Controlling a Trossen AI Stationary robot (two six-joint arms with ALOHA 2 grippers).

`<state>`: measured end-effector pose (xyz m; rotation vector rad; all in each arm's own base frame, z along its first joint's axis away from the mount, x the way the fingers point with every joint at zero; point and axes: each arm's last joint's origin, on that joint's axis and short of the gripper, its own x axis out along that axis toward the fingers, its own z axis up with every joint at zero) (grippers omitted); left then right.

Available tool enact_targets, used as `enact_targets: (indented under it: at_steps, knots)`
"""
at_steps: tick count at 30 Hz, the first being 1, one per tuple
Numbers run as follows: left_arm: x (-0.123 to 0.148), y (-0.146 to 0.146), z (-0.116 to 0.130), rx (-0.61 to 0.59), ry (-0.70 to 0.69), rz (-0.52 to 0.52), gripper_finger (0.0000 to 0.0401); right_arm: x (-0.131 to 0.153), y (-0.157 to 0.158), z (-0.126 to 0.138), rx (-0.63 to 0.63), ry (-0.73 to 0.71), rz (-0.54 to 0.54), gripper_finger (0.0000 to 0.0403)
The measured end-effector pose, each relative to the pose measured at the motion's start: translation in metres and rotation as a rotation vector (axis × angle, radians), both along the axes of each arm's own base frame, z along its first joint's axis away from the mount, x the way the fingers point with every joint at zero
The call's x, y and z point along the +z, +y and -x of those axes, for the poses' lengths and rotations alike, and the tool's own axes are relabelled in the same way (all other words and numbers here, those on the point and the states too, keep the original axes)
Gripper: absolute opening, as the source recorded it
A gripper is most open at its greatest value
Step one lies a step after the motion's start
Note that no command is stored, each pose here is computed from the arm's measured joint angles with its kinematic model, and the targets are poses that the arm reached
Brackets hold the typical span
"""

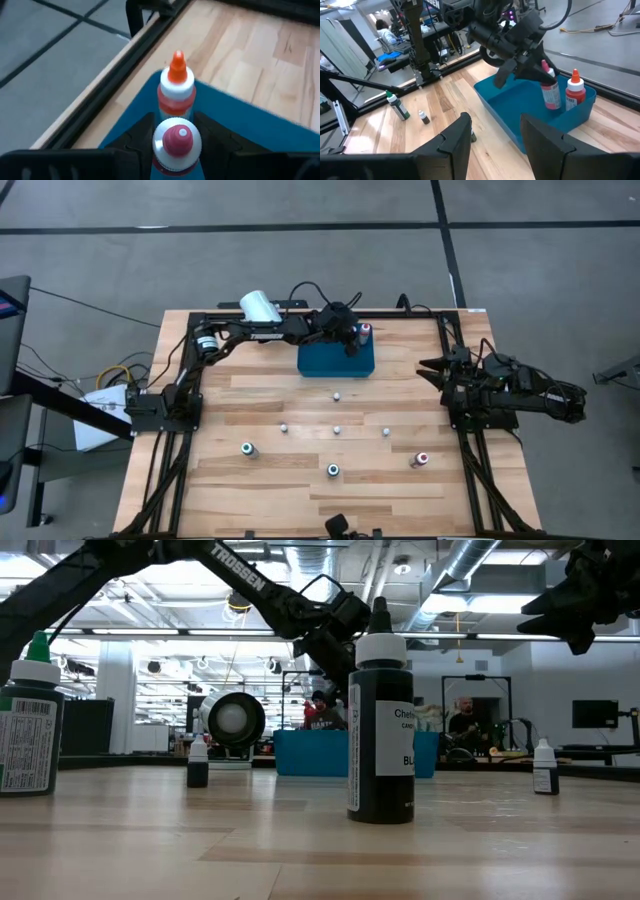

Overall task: Pick & Place food coloring
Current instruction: Put the large pink food coloring bottle into the blue bin

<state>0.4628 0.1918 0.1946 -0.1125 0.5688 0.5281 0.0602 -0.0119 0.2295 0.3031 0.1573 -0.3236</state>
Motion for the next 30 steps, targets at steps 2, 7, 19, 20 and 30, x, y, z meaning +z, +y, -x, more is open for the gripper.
enact_targets:
  at_steps: [2,7,19,20,30]
  knots:
    - [-0.0011,0.0016,0.0007,0.005,0.004,0.001,0.0108,0.0,0.0,0.0,0.0,0.0,0.0,0.016]
    - [-0.0004,0.0047,0.0007,0.011,-0.011,-0.007,0.0114,0.0,0.0,0.0,0.0,0.0,0.0,0.0157]
    - [0.001,0.0078,0.0011,-0.009,0.001,-0.058,0.013,0.0,-0.0001,0.0,-0.002,0.0,0.0,0.0159]
    - [0.001,0.0078,0.0011,-0.01,0.002,-0.06,0.0131,0.0,-0.0002,0.0,-0.006,0.0,0.001,0.0158]
    - [0.0014,0.0078,0.001,-0.02,0.008,-0.073,0.0131,0.0,-0.001,0.0003,-0.034,0.001,0.007,0.016]
